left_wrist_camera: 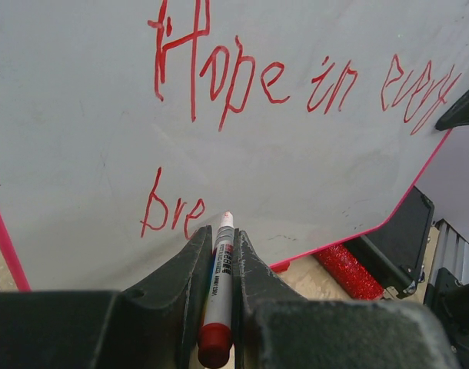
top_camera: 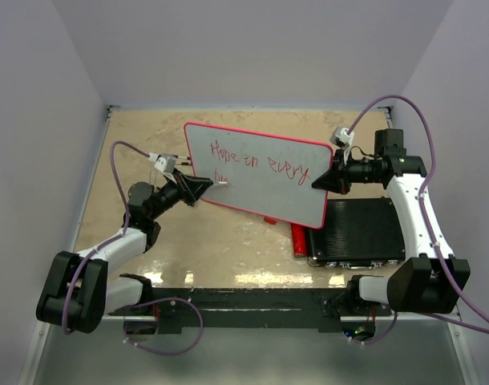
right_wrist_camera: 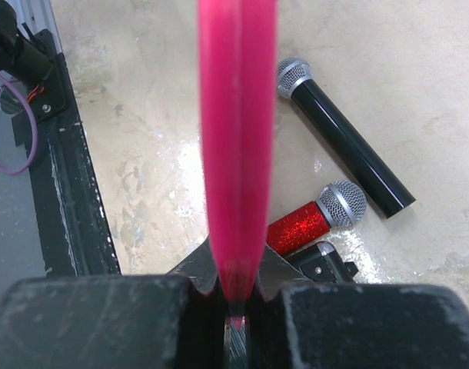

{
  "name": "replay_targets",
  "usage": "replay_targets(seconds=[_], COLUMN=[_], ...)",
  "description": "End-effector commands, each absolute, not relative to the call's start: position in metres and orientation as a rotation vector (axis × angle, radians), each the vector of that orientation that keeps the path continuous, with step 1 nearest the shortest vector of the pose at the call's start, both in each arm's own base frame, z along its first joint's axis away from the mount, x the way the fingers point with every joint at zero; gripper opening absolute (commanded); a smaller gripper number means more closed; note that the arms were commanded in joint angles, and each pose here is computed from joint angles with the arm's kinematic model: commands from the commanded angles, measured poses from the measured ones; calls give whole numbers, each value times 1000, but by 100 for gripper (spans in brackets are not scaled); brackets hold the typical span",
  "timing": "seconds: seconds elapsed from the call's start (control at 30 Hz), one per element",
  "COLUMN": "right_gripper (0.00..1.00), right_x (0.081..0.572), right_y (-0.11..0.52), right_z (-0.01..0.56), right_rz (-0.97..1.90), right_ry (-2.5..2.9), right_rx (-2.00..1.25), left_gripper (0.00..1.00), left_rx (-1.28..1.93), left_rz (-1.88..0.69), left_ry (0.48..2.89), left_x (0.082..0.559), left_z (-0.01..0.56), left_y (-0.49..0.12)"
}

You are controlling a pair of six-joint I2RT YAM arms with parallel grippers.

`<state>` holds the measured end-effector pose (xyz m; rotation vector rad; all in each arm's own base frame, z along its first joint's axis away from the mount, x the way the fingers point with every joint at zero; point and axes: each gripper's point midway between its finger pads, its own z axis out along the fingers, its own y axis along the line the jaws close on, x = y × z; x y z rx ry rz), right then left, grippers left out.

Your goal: Write a sentence on the whiteboard

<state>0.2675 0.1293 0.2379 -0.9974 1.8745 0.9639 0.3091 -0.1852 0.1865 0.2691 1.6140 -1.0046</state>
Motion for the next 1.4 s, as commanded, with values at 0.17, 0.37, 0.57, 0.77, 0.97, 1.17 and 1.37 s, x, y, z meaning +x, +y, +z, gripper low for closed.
replay_targets(seconds=[0.17, 0.37, 0.57, 0.77, 0.97, 1.17, 1.37], right_gripper=[0, 0, 0, 0, 0, 0, 0], right_x=[261, 262, 262, 262, 261, 261, 261], right_y=[133, 133, 133, 133, 133, 133, 133], right_z=[248, 248, 248, 249, 249, 249, 249], right_rz=[942, 940, 943, 937, 938, 939, 936], right_ry=[1817, 1818, 1820, 1816, 1816, 1817, 1817], right_rx=[-1037, -1036, -1034, -1036, -1038, -1037, -1036], left_gripper=[0, 0, 0, 0, 0, 0, 0], left_rx=[311, 316, 300, 296, 284, 273, 266], left_rz=[-1046, -1049, -1058, -1054, -1037, -1009, -991], left_ry=[1560, 1552, 1548, 1540, 1539, 1555, 1567], left_x=[309, 315, 319, 325, 326, 328, 330], left_z=[202, 206, 204, 208, 209, 204, 201], left_y=[-191, -196, -197, -197, -195, -190, -187])
